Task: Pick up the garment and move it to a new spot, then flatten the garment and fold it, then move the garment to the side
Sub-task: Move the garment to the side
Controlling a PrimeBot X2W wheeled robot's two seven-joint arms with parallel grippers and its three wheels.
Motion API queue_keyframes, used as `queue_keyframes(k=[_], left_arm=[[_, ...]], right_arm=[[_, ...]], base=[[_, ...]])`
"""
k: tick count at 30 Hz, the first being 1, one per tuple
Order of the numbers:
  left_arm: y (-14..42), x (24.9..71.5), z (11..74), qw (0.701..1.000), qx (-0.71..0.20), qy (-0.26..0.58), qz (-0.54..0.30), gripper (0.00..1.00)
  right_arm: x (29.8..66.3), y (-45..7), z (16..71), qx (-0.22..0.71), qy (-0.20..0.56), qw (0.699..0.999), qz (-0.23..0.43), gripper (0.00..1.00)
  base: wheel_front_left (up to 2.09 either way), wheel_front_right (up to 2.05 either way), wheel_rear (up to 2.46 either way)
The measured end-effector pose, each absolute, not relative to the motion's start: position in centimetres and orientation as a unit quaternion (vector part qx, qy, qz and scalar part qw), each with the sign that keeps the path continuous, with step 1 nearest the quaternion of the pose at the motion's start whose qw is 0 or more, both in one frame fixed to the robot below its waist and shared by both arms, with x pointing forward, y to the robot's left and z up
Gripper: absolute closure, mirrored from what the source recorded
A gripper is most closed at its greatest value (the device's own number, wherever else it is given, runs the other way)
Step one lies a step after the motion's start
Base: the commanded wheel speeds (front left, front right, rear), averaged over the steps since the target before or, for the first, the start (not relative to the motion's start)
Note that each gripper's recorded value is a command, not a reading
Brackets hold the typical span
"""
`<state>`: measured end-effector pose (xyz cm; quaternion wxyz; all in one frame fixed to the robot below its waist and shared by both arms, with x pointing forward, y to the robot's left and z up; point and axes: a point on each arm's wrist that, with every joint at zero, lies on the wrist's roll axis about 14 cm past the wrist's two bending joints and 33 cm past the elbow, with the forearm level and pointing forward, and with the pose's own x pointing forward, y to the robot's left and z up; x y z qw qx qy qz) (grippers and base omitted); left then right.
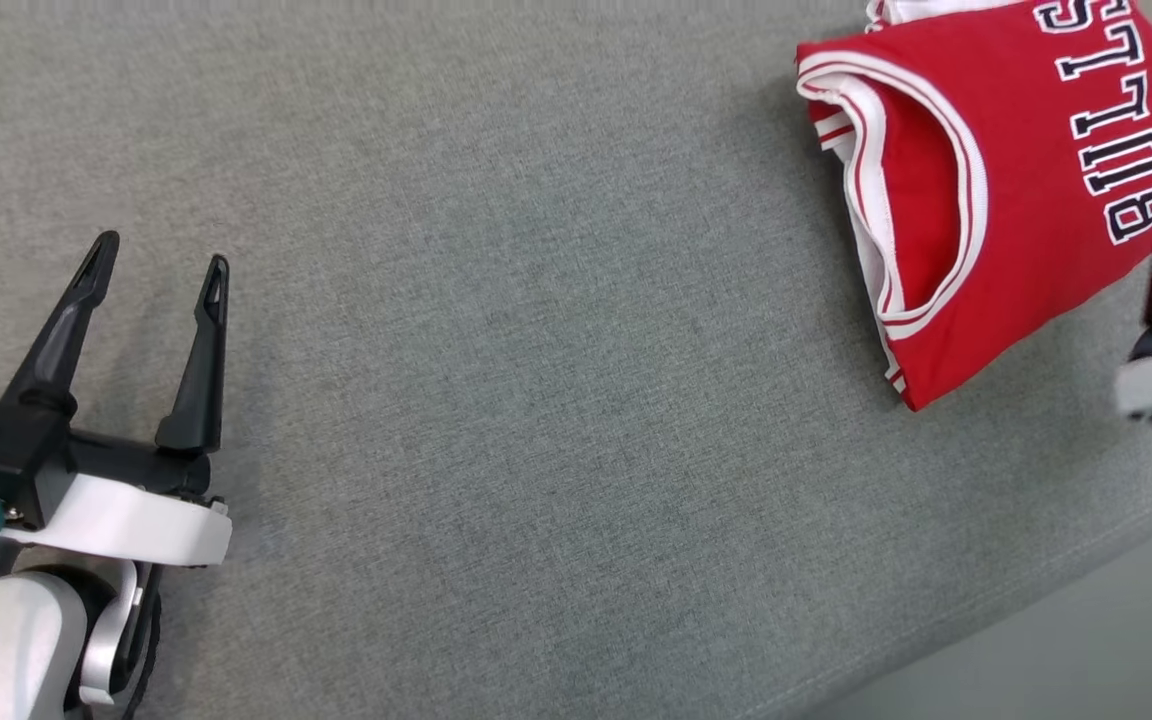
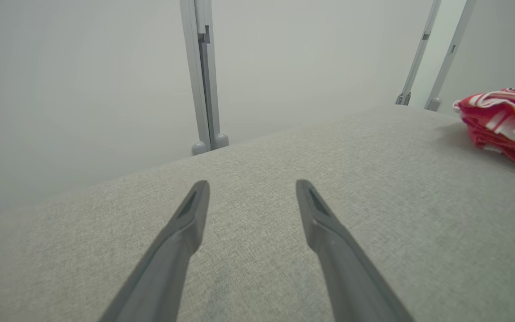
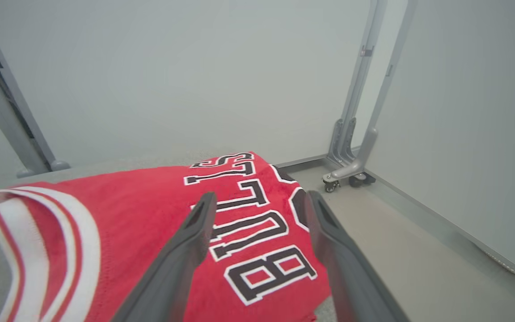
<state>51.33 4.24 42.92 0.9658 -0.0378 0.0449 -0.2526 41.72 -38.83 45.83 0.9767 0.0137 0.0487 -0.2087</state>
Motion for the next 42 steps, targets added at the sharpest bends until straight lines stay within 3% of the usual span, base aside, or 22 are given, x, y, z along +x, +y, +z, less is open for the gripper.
queue_keyframes(k=[10,25,42], left_arm=[[6.4,49.2,46.2,0.977,-0.053,0.017,-0.207,0.00],[14.2,43.7,48.4,0.995,-0.053,0.007,-0.082,0.00],[20.5,36.5,50.2,0.999,-0.049,-0.005,0.014,0.00]], right_arm=[[41.5,-30.0,48.3,0.057,-0.008,0.991,-0.124,0.00],[43.3,-19.4,51.0,0.078,-0.012,0.997,0.022,0.00],[39.4,-16.4,53.4,0.070,-0.014,0.995,0.066,0.00]], base=[[0.00,0.00,0.00],[0.00,0.00,0.00],[0.00,0.00,0.00]])
